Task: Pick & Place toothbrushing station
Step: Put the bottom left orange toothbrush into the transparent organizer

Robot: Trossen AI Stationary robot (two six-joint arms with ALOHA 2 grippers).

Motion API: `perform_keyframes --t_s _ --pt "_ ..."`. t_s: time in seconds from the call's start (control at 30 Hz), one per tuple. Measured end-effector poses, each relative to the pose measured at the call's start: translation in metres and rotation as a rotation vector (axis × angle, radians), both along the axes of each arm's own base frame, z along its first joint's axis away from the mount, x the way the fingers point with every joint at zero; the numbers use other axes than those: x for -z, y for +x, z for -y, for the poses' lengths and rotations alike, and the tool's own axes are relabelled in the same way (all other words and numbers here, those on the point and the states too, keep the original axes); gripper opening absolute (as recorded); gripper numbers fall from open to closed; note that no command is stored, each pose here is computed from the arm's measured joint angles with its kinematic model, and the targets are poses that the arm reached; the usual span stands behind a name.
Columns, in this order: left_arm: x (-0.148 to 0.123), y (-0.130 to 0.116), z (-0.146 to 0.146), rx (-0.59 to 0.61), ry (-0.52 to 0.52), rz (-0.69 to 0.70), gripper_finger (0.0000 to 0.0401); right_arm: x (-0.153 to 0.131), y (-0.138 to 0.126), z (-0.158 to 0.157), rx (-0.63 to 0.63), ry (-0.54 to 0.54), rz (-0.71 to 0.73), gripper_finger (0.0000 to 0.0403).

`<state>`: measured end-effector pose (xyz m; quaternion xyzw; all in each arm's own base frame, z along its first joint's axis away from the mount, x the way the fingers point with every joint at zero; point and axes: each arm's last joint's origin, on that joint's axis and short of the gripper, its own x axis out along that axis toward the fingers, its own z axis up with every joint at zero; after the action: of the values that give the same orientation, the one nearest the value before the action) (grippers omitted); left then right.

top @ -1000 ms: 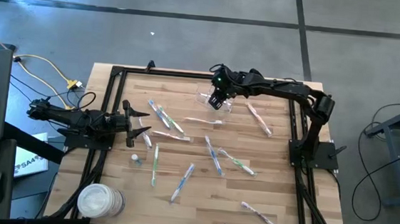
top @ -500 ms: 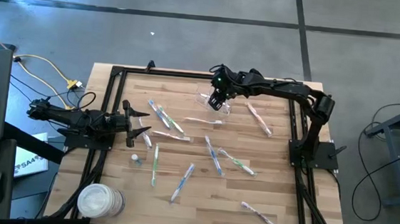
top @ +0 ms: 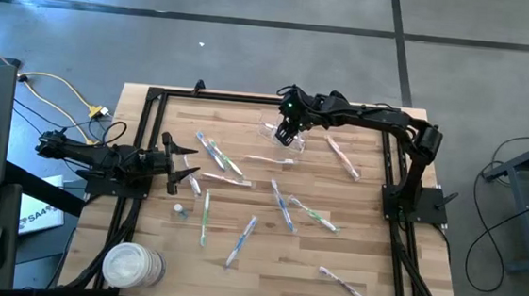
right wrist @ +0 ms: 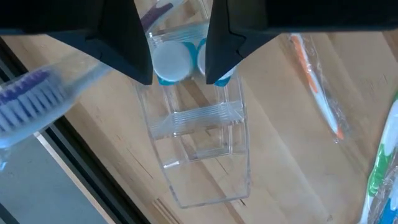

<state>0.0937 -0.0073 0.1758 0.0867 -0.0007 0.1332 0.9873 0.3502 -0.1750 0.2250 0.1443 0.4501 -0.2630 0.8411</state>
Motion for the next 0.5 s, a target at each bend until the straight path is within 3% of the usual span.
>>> perform_keyframes --t_s 0.23,0.5 --pt "0.0 0.0 0.0 -0.004 0.0 0.0 0.0239 -0.008 0.0 -0.002 -0.016 -0.024 0.03 0.0138" --pt "0.0 0.0 0.0 -0.003 0.0 0.0 0.0239 -0.048 -0.005 -0.021 -0.07 -0.085 0.154 0.0138"
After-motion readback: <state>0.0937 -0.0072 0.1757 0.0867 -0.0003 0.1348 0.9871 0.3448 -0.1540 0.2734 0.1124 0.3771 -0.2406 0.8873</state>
